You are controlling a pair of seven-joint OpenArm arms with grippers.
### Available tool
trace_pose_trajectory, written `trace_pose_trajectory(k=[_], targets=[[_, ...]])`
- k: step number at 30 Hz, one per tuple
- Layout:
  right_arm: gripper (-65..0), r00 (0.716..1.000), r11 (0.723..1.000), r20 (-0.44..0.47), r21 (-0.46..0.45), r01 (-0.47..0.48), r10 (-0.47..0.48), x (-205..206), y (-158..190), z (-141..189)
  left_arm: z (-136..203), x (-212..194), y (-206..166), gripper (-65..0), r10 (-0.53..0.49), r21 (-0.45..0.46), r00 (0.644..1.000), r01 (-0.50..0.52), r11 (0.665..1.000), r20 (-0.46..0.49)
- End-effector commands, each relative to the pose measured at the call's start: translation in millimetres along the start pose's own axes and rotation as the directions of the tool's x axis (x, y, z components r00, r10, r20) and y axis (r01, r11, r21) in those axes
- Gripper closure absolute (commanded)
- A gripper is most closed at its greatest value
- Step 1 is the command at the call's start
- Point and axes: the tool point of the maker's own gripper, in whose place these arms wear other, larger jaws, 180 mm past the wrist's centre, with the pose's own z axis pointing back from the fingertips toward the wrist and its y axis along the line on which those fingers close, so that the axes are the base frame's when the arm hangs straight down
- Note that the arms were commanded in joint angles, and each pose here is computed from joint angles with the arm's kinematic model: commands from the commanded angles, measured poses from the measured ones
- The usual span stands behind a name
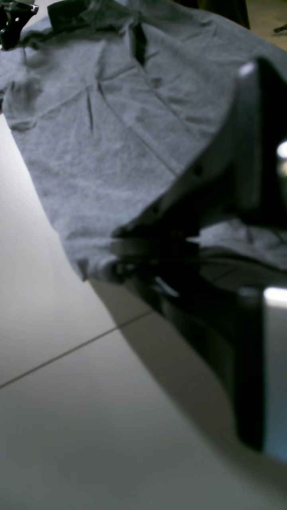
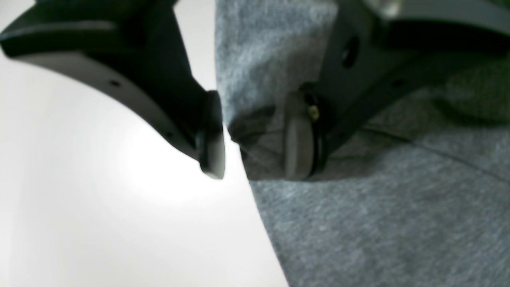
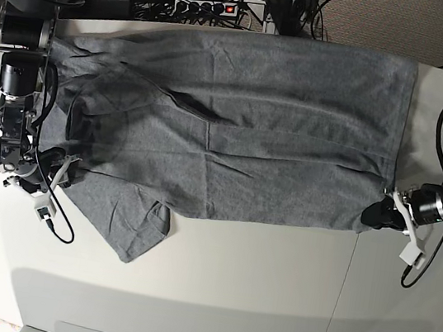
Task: Fold the T-shirt properly
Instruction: 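Grasp the shirt's hem corners with both grippers, then lift the hem edge and fold it over toward the folded edge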
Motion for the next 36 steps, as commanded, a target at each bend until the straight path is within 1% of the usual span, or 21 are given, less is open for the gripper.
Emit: trace_pose_trajectory(k=[1, 2, 6, 7, 8, 13, 16, 19, 21, 25, 30, 36], targets=[[-24.5, 1.0, 0.999, 0.003, -0.039, 0.0, 0.0, 8.9, -18.9, 8.3, 9.5, 25.9, 0.8, 0.0, -0.032, -0.001, 0.997, 0.032, 0.999, 0.063], [-21.4, 1.0, 0.999, -0.014, -0.039, 0.001, -0.001, 5.9, -19.1, 8.4, 9.5, 25.9, 0.8, 0.0, -0.032, -0.001, 0.997, 0.032, 0.999, 0.063], [-3.7, 0.999, 0.999, -0.05, -0.031, 0.018, -0.02, -0.6, -17.6, 8.7, 9.6, 25.9, 0.9, 0.0, -0.033, 0.0, 0.997, 0.033, 0.999, 0.063], [-1.1, 0.998, 0.999, -0.051, -0.027, 0.024, -0.025, -0.7, -16.9, 8.7, 9.9, 25.9, 1.1, 0.0, -0.033, 0.0, 0.997, 0.033, 0.999, 0.063], [0.0, 0.998, 0.999, -0.054, -0.024, 0.03, -0.031, -1.1, -16.2, 8.7, 10.3, 26.0, 1.6, 0.0, -0.034, 0.002, 0.997, 0.034, 0.999, 0.062], [0.0, 0.998, 0.999, -0.053, -0.026, 0.029, -0.031, 1.3, -16.7, 10.0, 15.8, 28.0, 5.5, 0.0, -0.037, 0.011, 0.997, 0.037, 0.999, 0.063], [0.0, 0.999, 0.999, -0.048, -0.037, 0.009, -0.011, 10.2, -19.0, 14.8, 21.7, 30.9, 8.4, 0.0, -0.036, 0.015, 0.997, 0.036, 0.999, 0.069], [0.0, 1.0, 0.999, -0.027, -0.037, 0.011, -0.012, 25.8, -21.2, 25.4, 29.6, 35.6, 4.6, 0.0, -0.011, -0.02, 0.997, 0.013, 1.0, 0.079], [0.0, 1.0, 0.999, -0.005, -0.027, 0.024, -0.024, 37.4, -22.7, 35.5, 33.9, 37.2, -1.6, 0.0, -0.004, -0.052, 0.998, 0.007, 0.999, 0.068], [0.0, 0.999, 0.999, 0.011, -0.014, 0.034, -0.034, 51.6, -29.2, 58.3, 39.3, 41.6, -17.3, 0.0, -0.021, -0.108, 0.999, 0.026, 0.994, 0.047], [0.0, 0.999, 0.999, -0.019, 0.021, 0.047, -0.046, 46.2, -34.3, 85.7, 44.6, 39.2, -29.7, 0.0, -0.054, -0.143, 0.998, 0.055, 0.988, 0.011], [0.0, 0.997, 1.0, -0.073, 0.014, -0.014, 0.015, 22.9, -37.8, 110.2, 57.8, 20.5, -30.9, 0.0, -0.076, -0.139, 0.996, 0.069, 0.988, -0.046]])
